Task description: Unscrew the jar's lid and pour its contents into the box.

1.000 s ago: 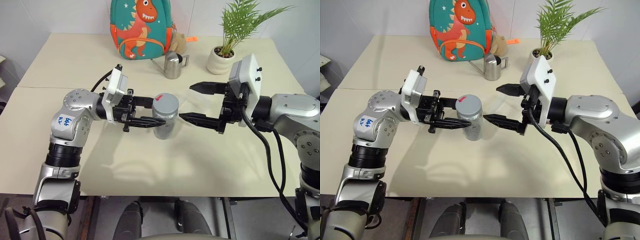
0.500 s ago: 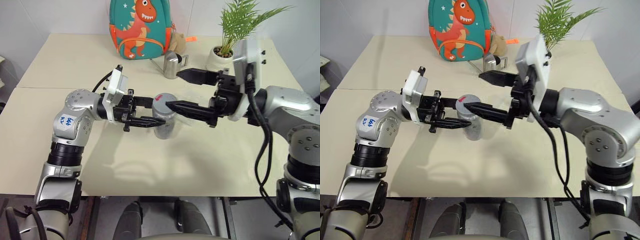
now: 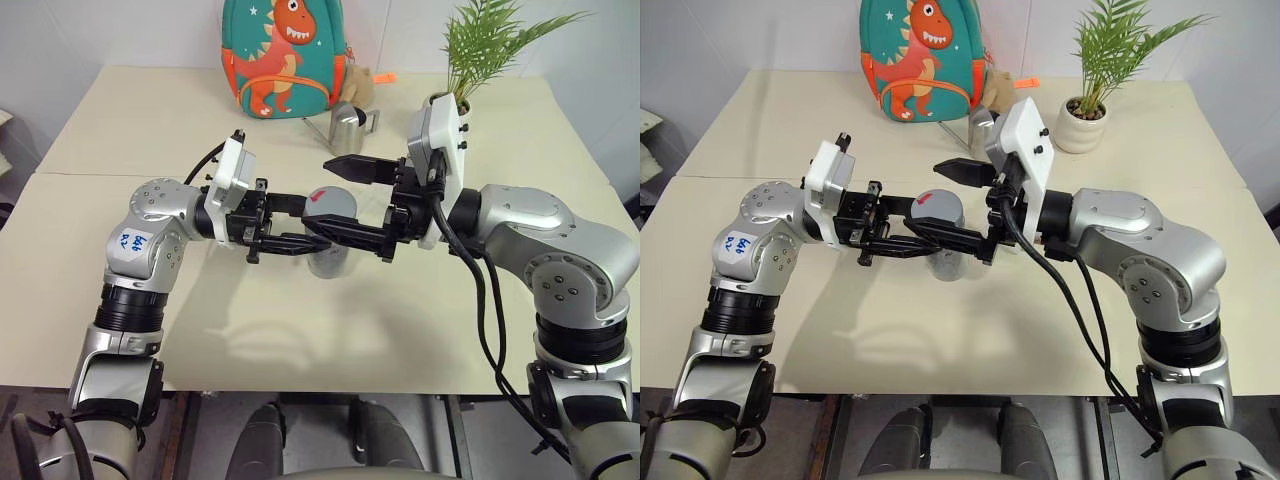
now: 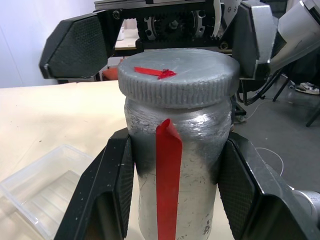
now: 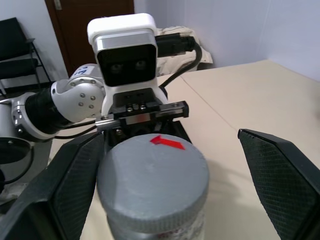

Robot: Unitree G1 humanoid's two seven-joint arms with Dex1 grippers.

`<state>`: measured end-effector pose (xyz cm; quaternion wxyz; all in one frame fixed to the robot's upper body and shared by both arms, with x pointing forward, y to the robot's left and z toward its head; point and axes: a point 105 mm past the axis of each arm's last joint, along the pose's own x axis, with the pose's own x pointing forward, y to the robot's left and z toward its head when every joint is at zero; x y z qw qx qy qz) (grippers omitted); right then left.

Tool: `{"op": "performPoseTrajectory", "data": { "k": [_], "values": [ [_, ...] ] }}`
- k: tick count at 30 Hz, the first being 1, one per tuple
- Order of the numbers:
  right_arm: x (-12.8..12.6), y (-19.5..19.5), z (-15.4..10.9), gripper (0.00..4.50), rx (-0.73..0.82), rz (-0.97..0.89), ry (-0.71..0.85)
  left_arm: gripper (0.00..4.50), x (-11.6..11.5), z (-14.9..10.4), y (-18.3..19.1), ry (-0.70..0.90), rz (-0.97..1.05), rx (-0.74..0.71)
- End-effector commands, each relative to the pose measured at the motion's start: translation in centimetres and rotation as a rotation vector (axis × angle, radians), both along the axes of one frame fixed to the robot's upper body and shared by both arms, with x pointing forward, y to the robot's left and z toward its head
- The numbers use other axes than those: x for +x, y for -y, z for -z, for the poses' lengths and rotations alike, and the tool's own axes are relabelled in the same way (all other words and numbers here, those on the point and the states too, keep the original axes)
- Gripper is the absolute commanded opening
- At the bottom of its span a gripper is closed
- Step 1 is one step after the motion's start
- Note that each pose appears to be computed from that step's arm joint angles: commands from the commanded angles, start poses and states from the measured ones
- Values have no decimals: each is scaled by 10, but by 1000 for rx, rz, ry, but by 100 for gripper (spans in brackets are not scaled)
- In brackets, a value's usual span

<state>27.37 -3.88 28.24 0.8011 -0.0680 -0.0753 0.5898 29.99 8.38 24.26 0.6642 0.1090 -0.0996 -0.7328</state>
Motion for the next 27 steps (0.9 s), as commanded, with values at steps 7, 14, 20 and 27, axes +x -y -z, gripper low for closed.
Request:
{"op": "performPoseTrajectory", "data": {
  "k": [7,14,20,27],
  "values": [
    [-2,0,-9,449,5,13,60,197,-5,-10,3,63,12,-6],
    [2,11,-9,449,-23,54,71,197,-5,-10,3,63,9,-6],
    [2,20,-11,449,-43,75,83,197,-5,-10,3,63,10,-6],
    [2,27,-14,449,-60,96,93,197,-5,-10,4,64,9,-5]
  ]
}}
